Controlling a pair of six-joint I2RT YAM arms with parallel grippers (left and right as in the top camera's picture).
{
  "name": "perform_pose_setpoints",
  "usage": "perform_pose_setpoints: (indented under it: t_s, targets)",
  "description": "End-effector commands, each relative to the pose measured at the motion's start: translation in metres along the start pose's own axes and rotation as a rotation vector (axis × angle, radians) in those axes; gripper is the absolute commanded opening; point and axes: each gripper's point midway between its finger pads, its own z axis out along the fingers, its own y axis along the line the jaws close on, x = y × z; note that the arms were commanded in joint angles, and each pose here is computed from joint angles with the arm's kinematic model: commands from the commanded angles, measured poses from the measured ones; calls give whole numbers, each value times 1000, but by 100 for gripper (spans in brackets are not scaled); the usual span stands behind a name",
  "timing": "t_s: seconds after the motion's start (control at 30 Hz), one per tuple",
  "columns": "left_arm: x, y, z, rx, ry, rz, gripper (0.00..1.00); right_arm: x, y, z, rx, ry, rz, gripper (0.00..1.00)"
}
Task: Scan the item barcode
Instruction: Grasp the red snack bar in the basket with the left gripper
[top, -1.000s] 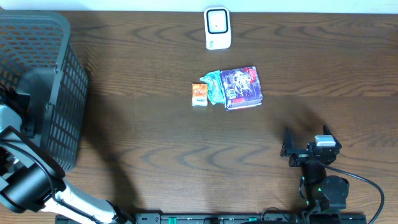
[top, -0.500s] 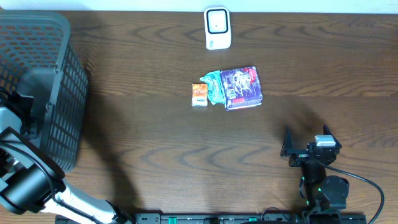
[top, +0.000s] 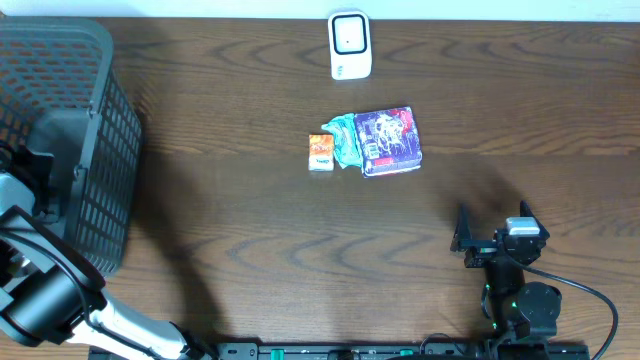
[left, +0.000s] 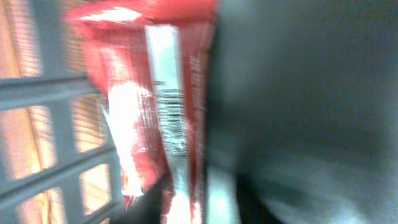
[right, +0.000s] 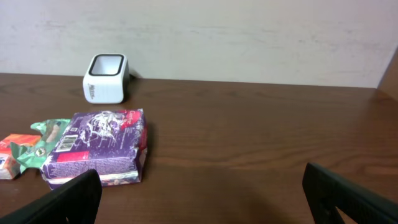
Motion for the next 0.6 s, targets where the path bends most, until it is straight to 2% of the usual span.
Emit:
perform_pose_setpoints:
  t_s: [0.0,0.23,0.43,0.57]
  targets:
    - [11,-37,21,122,19,11,82,1,-2,0,6,0,-7,99]
    - [15,-22,22,48,48,30,84,1,-2,0,6,0,-7,99]
    - [32,-21,29,47,93,15,71,1,-2,0,6,0,-7,99]
    - [45,-23,39,69,126,0,71,1,-2,0,6,0,-7,99]
